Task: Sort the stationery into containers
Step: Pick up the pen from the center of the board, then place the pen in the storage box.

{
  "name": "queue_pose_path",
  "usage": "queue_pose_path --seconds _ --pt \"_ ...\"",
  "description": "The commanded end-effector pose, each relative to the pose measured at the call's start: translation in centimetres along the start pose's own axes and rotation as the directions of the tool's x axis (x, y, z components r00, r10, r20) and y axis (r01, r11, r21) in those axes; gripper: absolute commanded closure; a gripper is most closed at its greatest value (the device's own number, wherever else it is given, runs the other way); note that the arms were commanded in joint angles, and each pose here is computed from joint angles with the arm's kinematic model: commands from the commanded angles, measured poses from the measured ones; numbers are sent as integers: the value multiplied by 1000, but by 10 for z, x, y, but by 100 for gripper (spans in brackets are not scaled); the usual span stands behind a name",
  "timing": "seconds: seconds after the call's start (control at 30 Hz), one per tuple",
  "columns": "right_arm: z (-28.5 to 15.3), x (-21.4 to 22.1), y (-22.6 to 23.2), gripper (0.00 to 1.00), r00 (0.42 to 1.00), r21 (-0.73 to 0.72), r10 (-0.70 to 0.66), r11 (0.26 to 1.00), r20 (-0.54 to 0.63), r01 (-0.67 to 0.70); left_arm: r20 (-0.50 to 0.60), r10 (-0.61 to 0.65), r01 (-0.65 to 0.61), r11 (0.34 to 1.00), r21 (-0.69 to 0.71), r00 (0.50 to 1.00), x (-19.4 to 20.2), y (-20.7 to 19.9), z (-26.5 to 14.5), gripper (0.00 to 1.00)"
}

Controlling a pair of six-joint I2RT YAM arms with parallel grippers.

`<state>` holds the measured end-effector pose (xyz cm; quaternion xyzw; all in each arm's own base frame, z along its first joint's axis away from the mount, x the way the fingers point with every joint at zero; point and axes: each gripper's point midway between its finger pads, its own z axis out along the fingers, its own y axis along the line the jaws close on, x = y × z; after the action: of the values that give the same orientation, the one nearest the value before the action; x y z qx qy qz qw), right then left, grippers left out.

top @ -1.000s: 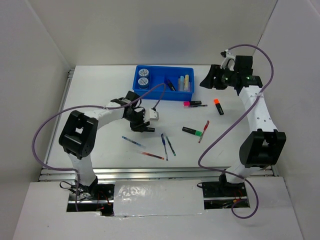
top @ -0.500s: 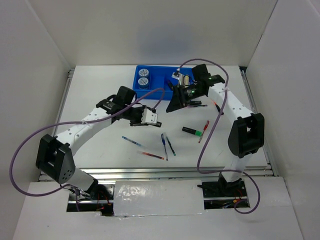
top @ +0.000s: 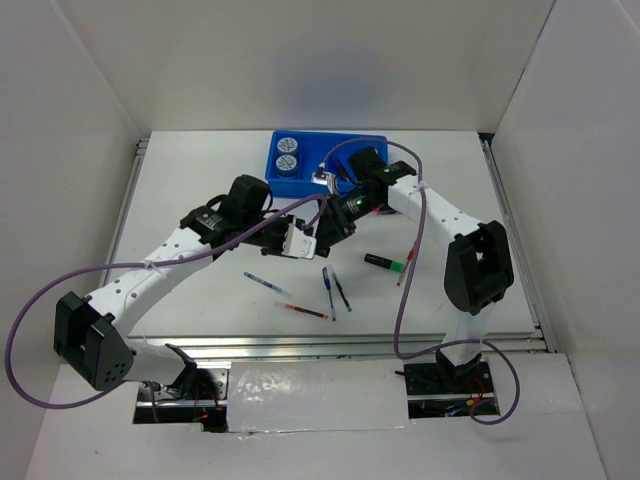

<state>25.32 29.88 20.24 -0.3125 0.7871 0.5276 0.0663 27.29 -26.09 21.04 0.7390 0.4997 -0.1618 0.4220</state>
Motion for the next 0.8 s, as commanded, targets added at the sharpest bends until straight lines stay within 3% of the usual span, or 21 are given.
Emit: queue_pose_path --seconds 0.0,0.07,0.13,0.23,0.33,0.4,0.43,0.47,0.53,0.63,0.77 --pt "3 -5 7 42 1000 -41 9 999 -5 -9 32 37 -36 999 -23 999 -13 6 -3 94" --pt "5 -5 11 44 1000 -52 -3 999 -11 2 26 41 -41 999 -24 999 -11 6 -2 94" --pt "7 -3 12 55 1000 -51 -8 999 -18 7 23 44 -43 998 -34 999 -9 7 -2 94" --pt "8 0 11 84 1000 -55 -5 998 -24 4 16 40 -38 997 -60 999 -8 11 -1 94" --pt "2 -4 4 97 1000 -40 15 999 -2 -15 -5 -20 20 994 -110 1000 -1 17 -3 69" --pt "-12 -19 -8 100 999 -2 18 1000 51 -17 -12 -96 92 980 -174 995 7 26 -12 23" --pt "-19 -27 -19 100 996 60 41 997 80 -46 14 -183 182 955 -234 983 8 36 -16 8" --pt "-39 -50 -35 100 986 126 19 991 165 -40 12 -231 224 932 -284 973 16 45 -27 4" --pt "-69 -79 -70 100 958 297 14 949 286 -102 55 -348 344 870 -354 936 21 56 -42 1" --pt "-134 -134 -110 100 869 506 -116 846 480 -166 115 -470 467 758 -454 875 32 72 -68 1" --pt "-201 -205 -129 100 716 654 -286 693 637 -305 267 -593 624 546 -559 759 41 87 -93 1"
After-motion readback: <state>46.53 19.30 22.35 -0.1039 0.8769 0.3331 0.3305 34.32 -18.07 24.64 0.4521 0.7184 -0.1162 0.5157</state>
